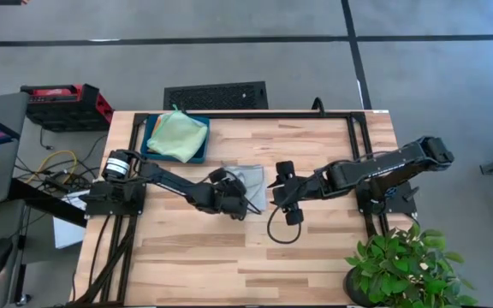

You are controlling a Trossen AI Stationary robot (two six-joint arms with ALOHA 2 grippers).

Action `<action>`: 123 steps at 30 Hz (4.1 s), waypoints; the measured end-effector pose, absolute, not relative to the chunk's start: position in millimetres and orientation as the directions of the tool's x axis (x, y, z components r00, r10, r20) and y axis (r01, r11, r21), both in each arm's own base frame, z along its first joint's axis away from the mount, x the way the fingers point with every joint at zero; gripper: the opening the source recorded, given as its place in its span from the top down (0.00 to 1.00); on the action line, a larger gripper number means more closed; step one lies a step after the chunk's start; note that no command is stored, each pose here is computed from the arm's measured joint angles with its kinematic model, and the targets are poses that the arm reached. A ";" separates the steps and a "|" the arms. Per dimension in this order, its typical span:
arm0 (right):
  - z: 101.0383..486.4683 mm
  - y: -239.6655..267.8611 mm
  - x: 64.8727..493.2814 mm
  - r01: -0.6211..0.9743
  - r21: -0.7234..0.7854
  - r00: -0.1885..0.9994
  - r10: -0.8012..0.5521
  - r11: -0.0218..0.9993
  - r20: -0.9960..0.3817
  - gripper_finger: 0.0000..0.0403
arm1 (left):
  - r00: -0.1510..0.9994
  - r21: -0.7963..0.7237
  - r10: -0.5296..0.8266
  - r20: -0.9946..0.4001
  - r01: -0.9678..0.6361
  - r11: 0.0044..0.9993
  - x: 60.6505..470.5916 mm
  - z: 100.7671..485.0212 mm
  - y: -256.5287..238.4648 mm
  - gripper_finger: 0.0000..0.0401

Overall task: Fold microfiber towels
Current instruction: Fold the gray towel

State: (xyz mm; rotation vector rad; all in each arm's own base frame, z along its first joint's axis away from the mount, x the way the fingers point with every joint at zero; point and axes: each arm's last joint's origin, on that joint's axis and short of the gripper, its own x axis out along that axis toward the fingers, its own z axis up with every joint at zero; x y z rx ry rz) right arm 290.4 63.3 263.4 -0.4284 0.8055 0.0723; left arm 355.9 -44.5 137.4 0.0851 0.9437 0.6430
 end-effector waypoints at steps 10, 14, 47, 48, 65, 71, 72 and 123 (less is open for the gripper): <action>263.5 63.3 290.4 -0.218 -0.339 0.695 -0.098 0.915 -0.712 0.39 | 0.249 0.355 0.575 -0.779 -0.580 0.733 334.1 131.7 -47.6 0.65; 263.5 63.4 290.5 -0.216 -0.338 0.696 -0.098 0.916 -0.711 0.39 | 0.285 0.319 0.553 -0.783 -0.579 0.750 331.0 140.0 -59.1 0.65; 262.9 63.3 290.1 -0.195 -0.316 0.691 -0.099 0.928 -0.716 0.39 | 0.350 0.294 0.499 -0.793 -0.497 0.816 351.0 146.1 -11.7 0.65; 262.9 63.2 290.2 -0.195 -0.317 0.691 -0.099 0.928 -0.716 0.39 | 0.336 0.294 0.497 -0.800 -0.503 0.813 349.4 145.5 -11.6 0.65; 262.7 63.1 290.0 -0.195 -0.317 0.689 -0.100 0.928 -0.718 0.39 | 0.244 0.287 0.450 -0.859 -0.500 0.817 330.9 147.0 -41.8 0.65; 262.8 63.1 290.0 -0.195 -0.317 0.690 -0.100 0.928 -0.717 0.39 | 0.381 0.284 0.500 -0.777 -0.498 0.820 338.6 180.7 -53.6 0.65; 262.8 63.1 290.1 -0.195 -0.317 0.690 -0.100 0.928 -0.717 0.39 | 0.408 0.281 0.497 -0.766 -0.484 0.829 341.1 183.1 -53.9 0.65; 262.7 62.8 290.3 -0.170 -0.295 0.691 -0.100 0.940 -0.716 0.39 | 0.125 0.420 0.651 -0.749 -0.670 0.612 332.4 131.3 -41.4 0.65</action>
